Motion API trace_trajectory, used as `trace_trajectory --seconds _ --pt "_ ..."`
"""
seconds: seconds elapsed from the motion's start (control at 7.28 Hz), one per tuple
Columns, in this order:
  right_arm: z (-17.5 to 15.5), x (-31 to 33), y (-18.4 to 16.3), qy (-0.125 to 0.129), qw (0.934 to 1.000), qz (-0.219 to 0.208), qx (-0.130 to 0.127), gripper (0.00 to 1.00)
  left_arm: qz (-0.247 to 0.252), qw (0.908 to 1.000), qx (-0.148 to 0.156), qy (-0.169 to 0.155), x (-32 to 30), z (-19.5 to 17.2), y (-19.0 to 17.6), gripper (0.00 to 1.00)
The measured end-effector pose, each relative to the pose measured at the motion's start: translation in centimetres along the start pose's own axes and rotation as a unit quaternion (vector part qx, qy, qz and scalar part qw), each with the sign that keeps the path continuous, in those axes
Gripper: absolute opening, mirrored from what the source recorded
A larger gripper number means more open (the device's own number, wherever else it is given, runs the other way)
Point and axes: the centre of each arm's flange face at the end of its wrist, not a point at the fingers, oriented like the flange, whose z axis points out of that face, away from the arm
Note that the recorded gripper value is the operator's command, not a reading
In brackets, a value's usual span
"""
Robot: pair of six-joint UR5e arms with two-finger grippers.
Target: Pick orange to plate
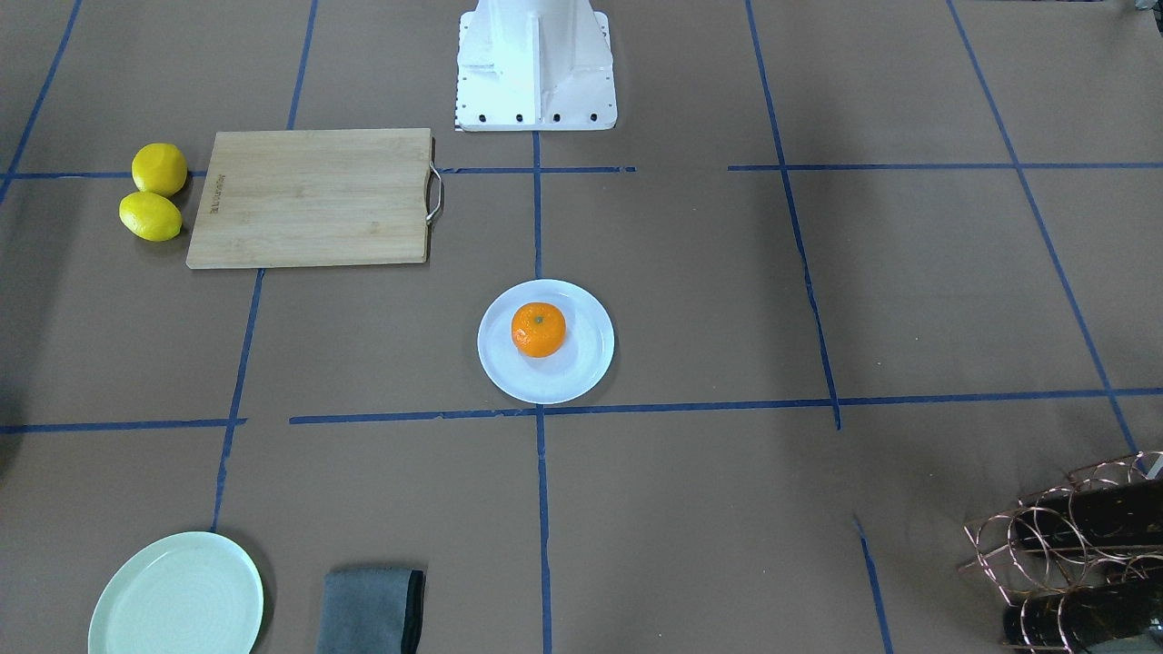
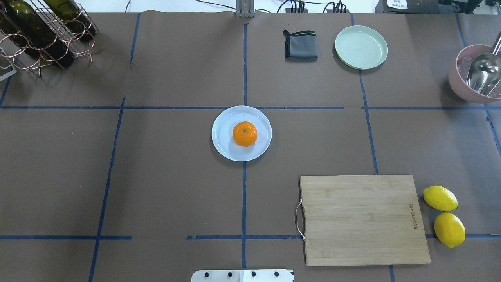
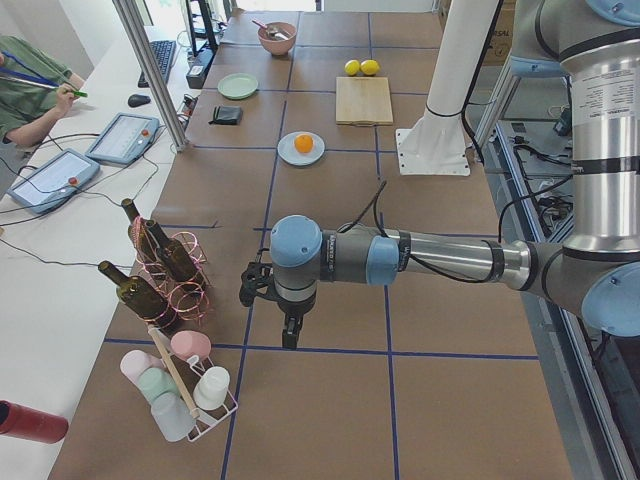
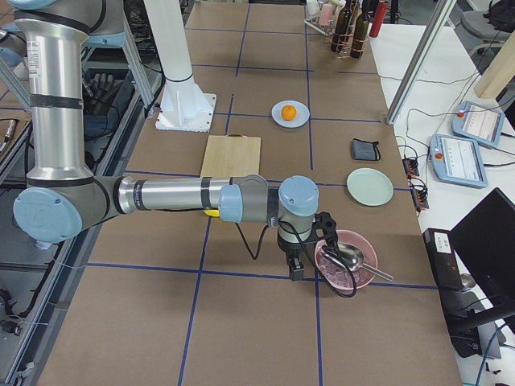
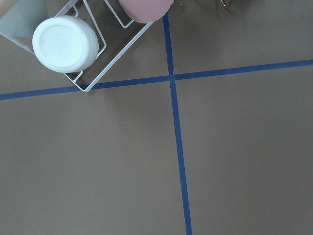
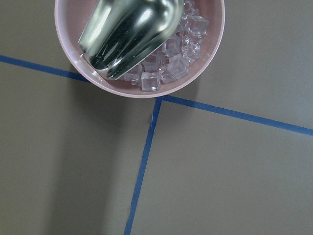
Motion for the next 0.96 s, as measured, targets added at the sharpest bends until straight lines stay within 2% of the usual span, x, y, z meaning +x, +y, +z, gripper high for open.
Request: trace_trajectory --seconds 0.96 --pt "0.7 0.37 1.14 -0.002 1.0 0.004 -0.007 1.0 -0.004 1.0 -0.004 0.0 -0.29 0.33 0.45 1.0"
